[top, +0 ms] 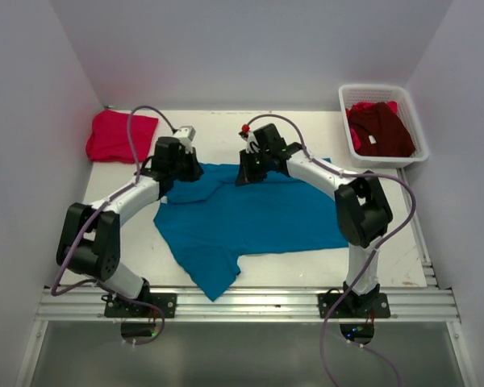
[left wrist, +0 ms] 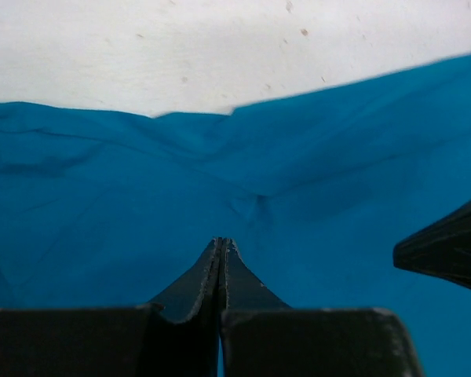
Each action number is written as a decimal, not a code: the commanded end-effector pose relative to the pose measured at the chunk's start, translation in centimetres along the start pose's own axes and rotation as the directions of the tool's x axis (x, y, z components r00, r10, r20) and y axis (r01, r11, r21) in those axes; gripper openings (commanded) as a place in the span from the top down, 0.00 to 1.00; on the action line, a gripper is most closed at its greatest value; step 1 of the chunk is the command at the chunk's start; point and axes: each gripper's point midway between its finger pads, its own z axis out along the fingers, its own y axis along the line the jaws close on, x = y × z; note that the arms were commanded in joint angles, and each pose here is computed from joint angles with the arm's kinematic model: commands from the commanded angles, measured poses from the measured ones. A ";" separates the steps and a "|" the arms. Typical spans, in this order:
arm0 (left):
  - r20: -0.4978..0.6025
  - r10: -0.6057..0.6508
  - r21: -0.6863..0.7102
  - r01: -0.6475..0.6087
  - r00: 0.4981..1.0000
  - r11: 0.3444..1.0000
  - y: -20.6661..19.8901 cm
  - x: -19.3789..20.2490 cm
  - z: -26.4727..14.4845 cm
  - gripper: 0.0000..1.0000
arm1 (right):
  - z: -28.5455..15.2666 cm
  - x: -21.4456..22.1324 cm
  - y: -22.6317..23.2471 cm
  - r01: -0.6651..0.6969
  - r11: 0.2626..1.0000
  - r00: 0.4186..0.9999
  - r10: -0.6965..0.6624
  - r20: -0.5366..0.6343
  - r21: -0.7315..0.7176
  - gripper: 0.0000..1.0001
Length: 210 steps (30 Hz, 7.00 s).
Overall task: Fold and stack the t-shirts
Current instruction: Fold the tshirt
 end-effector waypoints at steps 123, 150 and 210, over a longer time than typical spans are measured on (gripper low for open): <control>-0.218 -0.020 -0.427 -0.077 0.976 0.901 8.7 8.6 2.2 1.00 | 2.5 -1.7 9.8 0.236 0.956 0.972 -0.236 0.024 -0.175 0.99; -0.226 -0.019 -0.437 -0.084 0.974 0.896 8.9 8.9 2.1 1.00 | 5.1 1.7 3.3 0.150 0.986 0.987 -0.145 -0.065 0.077 0.57; -0.230 -0.023 -0.427 -0.080 0.973 0.901 8.7 9.0 2.2 1.00 | 8.8 2.2 2.1 0.163 0.972 0.984 -0.147 -0.103 0.171 0.71</control>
